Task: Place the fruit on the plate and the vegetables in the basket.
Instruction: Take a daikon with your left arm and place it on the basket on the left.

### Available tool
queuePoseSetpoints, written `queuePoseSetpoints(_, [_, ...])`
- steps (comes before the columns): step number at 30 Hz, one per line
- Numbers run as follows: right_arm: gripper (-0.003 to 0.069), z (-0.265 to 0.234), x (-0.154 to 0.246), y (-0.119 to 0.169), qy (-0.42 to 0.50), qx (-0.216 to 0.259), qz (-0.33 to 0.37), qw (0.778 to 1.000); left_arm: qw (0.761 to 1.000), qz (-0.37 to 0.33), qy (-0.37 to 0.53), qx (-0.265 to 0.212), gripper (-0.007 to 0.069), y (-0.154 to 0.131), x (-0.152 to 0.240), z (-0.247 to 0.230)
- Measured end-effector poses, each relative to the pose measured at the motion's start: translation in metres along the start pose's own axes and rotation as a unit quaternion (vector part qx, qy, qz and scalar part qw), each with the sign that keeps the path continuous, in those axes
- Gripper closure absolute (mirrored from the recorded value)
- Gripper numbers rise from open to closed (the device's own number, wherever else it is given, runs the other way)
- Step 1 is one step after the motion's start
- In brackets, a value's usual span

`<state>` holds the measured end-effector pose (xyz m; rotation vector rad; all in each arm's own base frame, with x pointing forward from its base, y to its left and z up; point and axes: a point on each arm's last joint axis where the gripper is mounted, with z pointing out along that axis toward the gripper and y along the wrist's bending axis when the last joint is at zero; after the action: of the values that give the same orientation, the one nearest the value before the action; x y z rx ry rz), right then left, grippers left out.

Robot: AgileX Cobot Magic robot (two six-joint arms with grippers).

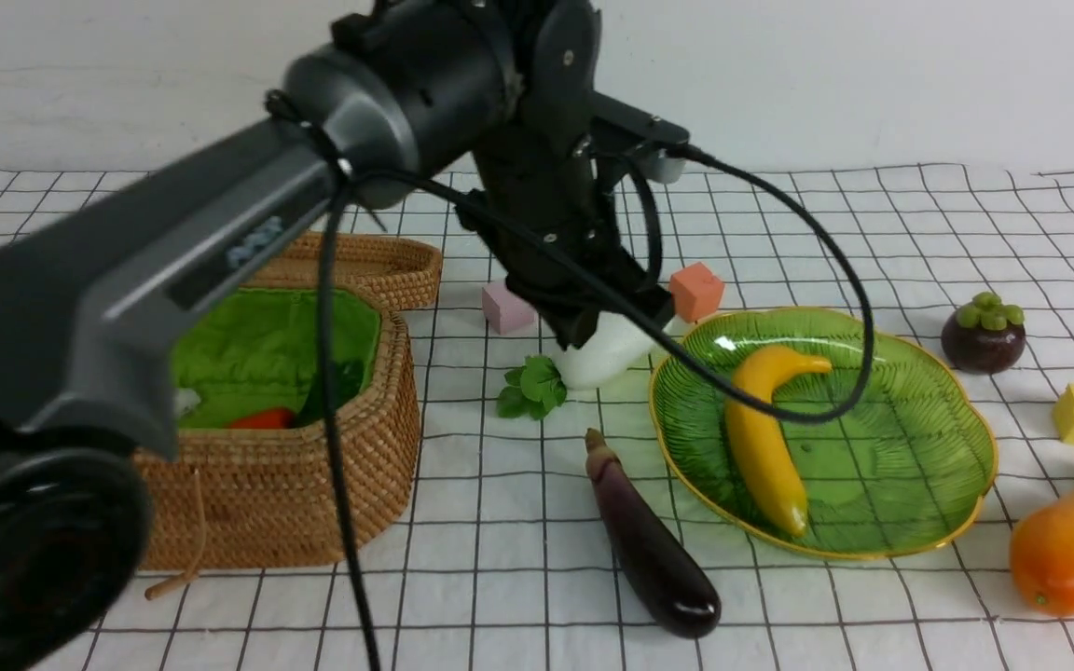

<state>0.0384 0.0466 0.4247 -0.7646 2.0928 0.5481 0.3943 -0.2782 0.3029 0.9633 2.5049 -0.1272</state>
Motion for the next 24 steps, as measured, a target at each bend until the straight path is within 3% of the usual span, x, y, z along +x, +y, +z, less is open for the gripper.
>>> queuePoseSetpoints(2, [0.0421,0.000,0.001,0.000,0.004,-0.002,0.001,1.000,1.000,0.008,-0.010,-0.001,0.0497,0.001,-0.006,0.005])
queuePoseSetpoints(8, [0.0421,0.000,0.002,0.000,0.012,-0.002,0.002,1.000,0.999,0.043,-0.006,-0.004,0.0188,0.003,-0.011,0.048])
queuePoseSetpoints(12, [0.0421,0.000,0.002,0.000,0.013,-0.002,0.002,1.000,0.999,0.036,0.013,-0.015,0.0082,0.018,-0.004,0.085])
queuePoseSetpoints(17, [0.0421,0.000,0.002,0.000,0.013,-0.002,0.002,1.000,0.999,0.019,0.024,-0.025,0.0061,0.036,0.004,0.112])
queuePoseSetpoints(24, [0.0421,0.000,0.002,0.000,0.013,-0.002,0.002,1.000,0.999,0.025,-0.013,-0.028,0.0061,0.038,-0.003,0.113])
